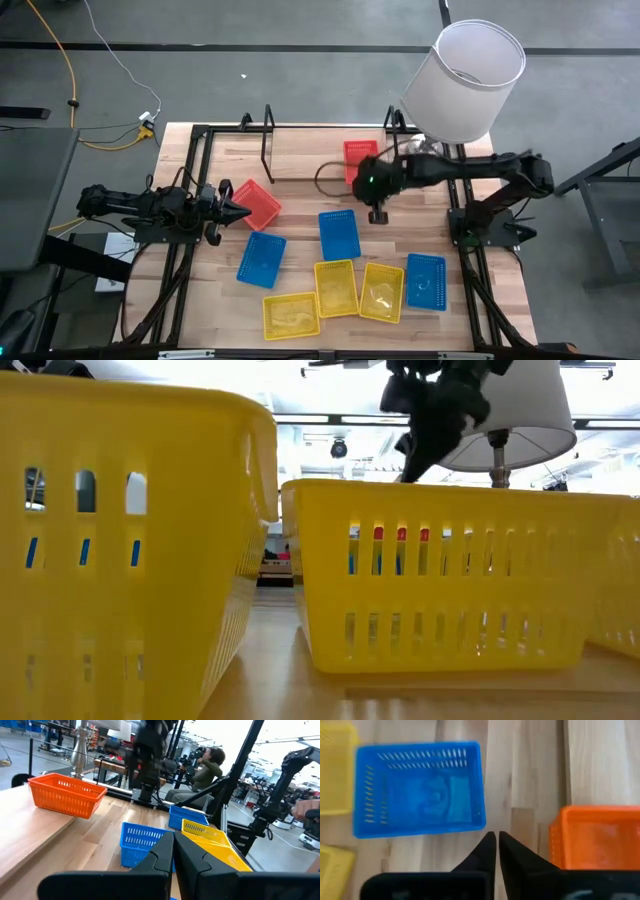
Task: Stack baskets on shelf by color
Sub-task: Stack the right orange bin on top of the other orange bin on the shelf
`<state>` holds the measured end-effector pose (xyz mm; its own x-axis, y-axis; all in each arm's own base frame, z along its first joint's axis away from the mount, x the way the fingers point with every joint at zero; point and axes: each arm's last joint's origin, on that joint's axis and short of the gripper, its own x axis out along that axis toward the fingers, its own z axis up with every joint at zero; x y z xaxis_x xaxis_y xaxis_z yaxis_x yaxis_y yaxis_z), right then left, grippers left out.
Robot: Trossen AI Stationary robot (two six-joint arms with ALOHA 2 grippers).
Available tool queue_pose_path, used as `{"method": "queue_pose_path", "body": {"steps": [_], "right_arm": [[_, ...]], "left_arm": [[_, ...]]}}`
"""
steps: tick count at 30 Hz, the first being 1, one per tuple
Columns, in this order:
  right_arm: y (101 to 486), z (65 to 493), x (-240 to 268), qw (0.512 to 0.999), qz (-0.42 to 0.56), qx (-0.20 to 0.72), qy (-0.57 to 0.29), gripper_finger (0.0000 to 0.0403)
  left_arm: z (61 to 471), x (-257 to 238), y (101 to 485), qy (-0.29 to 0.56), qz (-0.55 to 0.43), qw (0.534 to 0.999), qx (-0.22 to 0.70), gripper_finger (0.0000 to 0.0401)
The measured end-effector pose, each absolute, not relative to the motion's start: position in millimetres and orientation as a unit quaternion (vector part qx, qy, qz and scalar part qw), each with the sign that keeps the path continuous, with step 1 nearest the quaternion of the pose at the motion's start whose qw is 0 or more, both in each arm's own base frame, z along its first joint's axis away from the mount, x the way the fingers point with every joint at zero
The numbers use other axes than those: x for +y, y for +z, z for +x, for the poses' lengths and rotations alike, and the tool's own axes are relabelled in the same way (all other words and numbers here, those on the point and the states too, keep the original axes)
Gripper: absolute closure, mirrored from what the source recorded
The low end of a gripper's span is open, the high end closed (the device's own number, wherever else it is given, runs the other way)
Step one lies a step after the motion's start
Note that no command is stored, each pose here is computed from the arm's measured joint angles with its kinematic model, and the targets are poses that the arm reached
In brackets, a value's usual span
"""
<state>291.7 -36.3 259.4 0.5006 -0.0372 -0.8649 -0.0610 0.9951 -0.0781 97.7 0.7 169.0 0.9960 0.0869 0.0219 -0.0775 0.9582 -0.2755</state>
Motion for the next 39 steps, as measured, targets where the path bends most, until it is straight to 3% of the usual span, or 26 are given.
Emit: {"method": "queue_pose_path", "body": {"steps": [6, 13, 39], "right_arm": [[229.6, 294.4, -33.8, 0.835, -0.089, 0.538, -0.078, 0.04], [212.4, 304.0, -45.0, 0.839, -0.087, 0.527, -0.104, 0.0401], [208.6, 310.0, -67.5, 0.829, -0.106, 0.507, -0.21, 0.0403]], "left_arm": [[97.7, 0.7, 169.1, 0.043, -0.138, 0.989, -0.018, 0.0398], [97.7, 0.7, 169.1, 0.043, -0.138, 0.989, -0.018, 0.0398], [97.7, 0.7, 169.1, 0.042, -0.138, 0.989, -0.018, 0.0398]]}}
